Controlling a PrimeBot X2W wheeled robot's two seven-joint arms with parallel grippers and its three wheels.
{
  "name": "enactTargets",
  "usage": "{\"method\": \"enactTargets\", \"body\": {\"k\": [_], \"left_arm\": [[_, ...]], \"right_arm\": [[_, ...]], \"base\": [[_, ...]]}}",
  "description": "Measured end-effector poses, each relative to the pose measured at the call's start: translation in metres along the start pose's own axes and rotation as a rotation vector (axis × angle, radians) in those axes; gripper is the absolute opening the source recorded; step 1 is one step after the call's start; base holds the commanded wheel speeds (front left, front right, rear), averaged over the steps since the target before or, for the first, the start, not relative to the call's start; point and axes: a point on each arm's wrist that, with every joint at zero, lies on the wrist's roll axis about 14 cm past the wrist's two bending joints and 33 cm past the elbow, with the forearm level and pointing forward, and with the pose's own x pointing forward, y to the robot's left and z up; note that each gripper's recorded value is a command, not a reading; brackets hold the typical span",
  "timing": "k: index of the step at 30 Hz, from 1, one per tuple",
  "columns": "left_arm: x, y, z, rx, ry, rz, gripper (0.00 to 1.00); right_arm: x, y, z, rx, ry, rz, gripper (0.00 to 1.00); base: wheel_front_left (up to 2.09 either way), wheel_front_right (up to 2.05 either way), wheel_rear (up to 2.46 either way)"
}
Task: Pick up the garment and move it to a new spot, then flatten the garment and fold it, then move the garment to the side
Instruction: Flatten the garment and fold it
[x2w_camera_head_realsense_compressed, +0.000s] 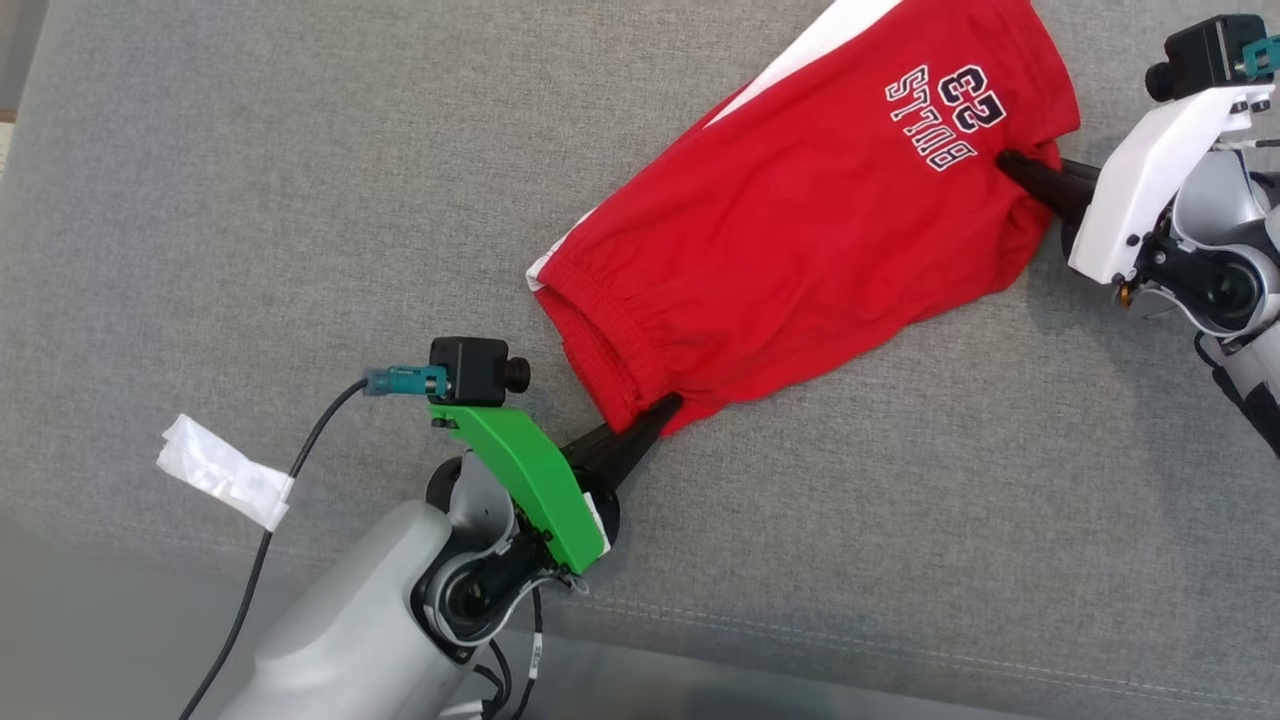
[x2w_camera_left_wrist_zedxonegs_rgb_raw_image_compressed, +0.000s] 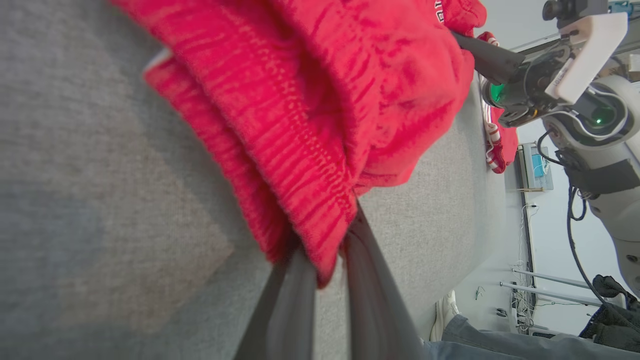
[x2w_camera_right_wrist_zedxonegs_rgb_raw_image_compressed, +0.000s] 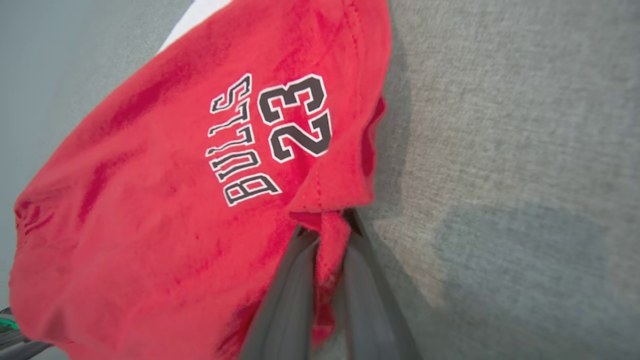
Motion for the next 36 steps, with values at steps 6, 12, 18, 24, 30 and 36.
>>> {"method": "enactTargets", "body": {"k": [6,12,18,24,30,36], "left_arm": [[-0.009,0.006,0.0,-0.002,0.04,0.01,0.0],[-0.022,0.016,0.01,-0.013,0.059,0.029,0.0],[-0.026,0.011,0.008,-0.031,0.127,0.001,0.0],[-0.033,0.008,0.005,-0.02,0.206,-0.02,0.0],[-0.038,-0.004,0.005,-0.047,0.251,-0.074,0.0],[-0.045,-0.004,0.007,-0.017,0.304,-0.083,0.0]], "right_arm": [[-0.005,0.009,-0.005,0.051,-0.003,0.028,0.0],[-0.015,0.012,-0.011,0.084,-0.008,0.036,0.0],[-0.029,0.007,-0.019,0.115,-0.027,0.025,0.0],[-0.046,0.006,-0.033,0.142,-0.054,0.027,0.0],[-0.067,0.007,-0.043,0.2,-0.118,0.033,0.0],[-0.086,0.01,-0.049,0.238,-0.18,0.039,0.0]], "base": [[0.0,0.0,0.0],[0.0,0.0,0.0],[0.0,0.0,0.0],[0.0,0.0,0.0],[0.0,0.0,0.0],[0.0,0.0,0.0]]}}
